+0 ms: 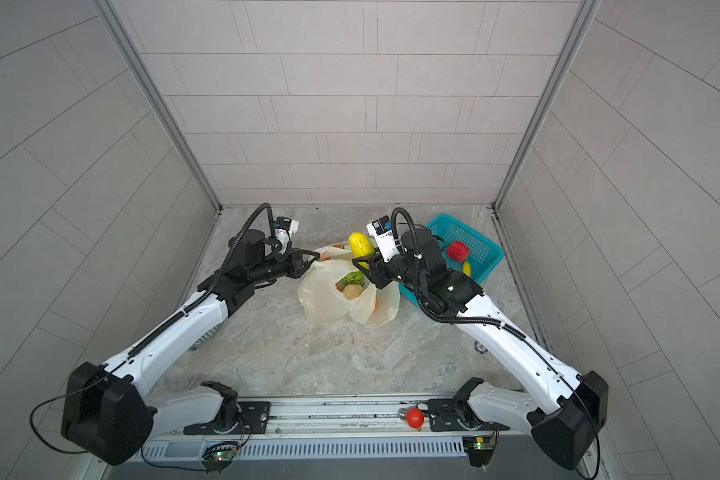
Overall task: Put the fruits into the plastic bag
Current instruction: 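Carry the papaya into the held-open bag and open the right gripper, then withdraw the right gripper from the bag back over the basket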
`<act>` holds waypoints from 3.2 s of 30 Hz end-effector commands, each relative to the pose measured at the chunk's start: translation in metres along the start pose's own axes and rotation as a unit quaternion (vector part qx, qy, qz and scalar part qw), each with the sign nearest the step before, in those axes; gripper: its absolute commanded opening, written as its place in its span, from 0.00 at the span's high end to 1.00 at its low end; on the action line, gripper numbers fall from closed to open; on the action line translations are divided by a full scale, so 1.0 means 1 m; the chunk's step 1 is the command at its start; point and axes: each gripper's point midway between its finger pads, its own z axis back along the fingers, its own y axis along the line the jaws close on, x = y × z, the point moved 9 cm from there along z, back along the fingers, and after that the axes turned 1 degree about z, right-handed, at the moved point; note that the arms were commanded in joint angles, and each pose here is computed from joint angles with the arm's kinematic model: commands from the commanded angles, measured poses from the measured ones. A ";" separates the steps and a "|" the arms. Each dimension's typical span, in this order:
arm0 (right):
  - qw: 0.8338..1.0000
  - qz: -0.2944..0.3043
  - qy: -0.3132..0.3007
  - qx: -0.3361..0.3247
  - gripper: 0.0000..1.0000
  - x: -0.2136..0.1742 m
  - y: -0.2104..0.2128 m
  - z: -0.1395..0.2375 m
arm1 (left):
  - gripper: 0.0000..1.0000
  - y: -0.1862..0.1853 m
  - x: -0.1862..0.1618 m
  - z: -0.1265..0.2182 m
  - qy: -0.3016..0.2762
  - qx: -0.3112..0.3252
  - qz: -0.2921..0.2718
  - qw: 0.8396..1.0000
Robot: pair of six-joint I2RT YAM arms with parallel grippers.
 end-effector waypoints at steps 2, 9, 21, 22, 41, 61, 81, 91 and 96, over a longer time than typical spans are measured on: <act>0.997 0.004 0.019 -0.068 0.70 -0.012 -0.022 -0.004 | 1.00 -0.004 0.001 0.004 -0.004 -0.002 -0.009 1.000; 0.991 -0.013 0.062 -0.119 0.70 -0.037 -0.046 -0.011 | 1.00 -0.005 0.000 0.005 -0.001 -0.003 -0.011 1.000; 0.991 -0.008 0.117 -0.063 0.69 -0.060 -0.030 -0.044 | 1.00 -0.006 0.000 0.004 -0.001 -0.008 -0.011 1.000; 0.991 -0.006 0.120 -0.058 0.68 -0.061 -0.027 -0.048 | 1.00 -0.006 -0.001 0.004 0.000 -0.008 -0.011 1.000; 0.968 -0.068 0.186 -0.153 0.38 -0.110 -0.056 -0.100 | 1.00 -0.008 -0.001 0.002 0.001 -0.013 -0.014 1.000; 0.998 0.006 0.037 0.058 0.31 -0.037 0.002 -0.014 | 1.00 -0.005 -0.002 -0.003 0.002 -0.008 -0.009 1.000; 0.991 0.043 -0.098 0.077 0.30 0.035 0.009 0.057 | 1.00 -0.004 -0.005 -0.003 0.007 -0.005 -0.010 1.000; 0.956 -0.044 -0.184 -0.226 0.23 0.059 -0.059 0.089 | 1.00 -0.004 -0.007 -0.003 0.006 -0.005 -0.010 1.000; 0.903 -0.167 -0.107 -0.381 0.24 0.024 -0.124 0.072 | 1.00 -0.004 -0.007 -0.003 0.005 -0.006 -0.010 1.000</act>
